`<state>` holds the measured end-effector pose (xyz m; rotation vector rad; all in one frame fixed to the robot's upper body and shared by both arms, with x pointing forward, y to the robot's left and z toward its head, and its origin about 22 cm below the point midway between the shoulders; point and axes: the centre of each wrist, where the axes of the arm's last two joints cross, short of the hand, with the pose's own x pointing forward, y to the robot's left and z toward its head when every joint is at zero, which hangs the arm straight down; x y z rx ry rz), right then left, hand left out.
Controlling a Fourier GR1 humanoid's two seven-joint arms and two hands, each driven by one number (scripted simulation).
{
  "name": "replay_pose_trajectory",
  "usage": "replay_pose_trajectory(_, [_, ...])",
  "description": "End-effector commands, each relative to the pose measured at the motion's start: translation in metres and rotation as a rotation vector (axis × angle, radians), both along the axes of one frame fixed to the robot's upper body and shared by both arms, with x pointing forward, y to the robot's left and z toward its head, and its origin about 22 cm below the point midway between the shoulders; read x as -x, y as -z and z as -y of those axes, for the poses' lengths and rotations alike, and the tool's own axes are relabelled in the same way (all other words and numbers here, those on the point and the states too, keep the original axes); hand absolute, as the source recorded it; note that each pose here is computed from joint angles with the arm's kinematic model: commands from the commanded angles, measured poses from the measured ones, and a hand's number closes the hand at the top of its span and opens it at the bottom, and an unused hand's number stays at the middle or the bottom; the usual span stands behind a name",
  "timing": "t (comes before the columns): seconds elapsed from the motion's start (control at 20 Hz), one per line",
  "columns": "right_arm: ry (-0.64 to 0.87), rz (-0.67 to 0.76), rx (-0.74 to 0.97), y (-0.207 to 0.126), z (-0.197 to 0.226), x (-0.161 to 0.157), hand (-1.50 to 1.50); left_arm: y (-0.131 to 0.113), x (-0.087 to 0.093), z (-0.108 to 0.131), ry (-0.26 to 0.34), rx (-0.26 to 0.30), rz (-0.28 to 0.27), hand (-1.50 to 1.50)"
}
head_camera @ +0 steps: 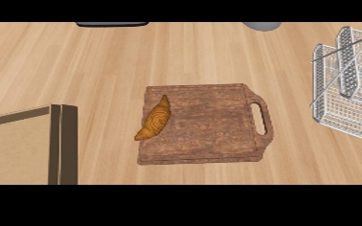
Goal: Pick the lemon from the cutting board and place it in the tiered basket
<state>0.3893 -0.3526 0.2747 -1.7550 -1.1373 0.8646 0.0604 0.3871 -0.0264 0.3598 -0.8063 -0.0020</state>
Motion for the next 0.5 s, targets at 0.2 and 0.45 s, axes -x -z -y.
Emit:
replay_pose_trajectory(0.2, [0.108,-0.190,-0.114,0.004,0.029,-0.007,1.50,-0.032,-0.083,0.023,0.098,0.026,0.353,0.00])
replay_pose_trajectory(0.45, [0.261,-0.365,-0.220,0.032,0.060,-0.006,-1.50,-0.030,-0.079,0.021,0.111,0.027,0.345,0.00])
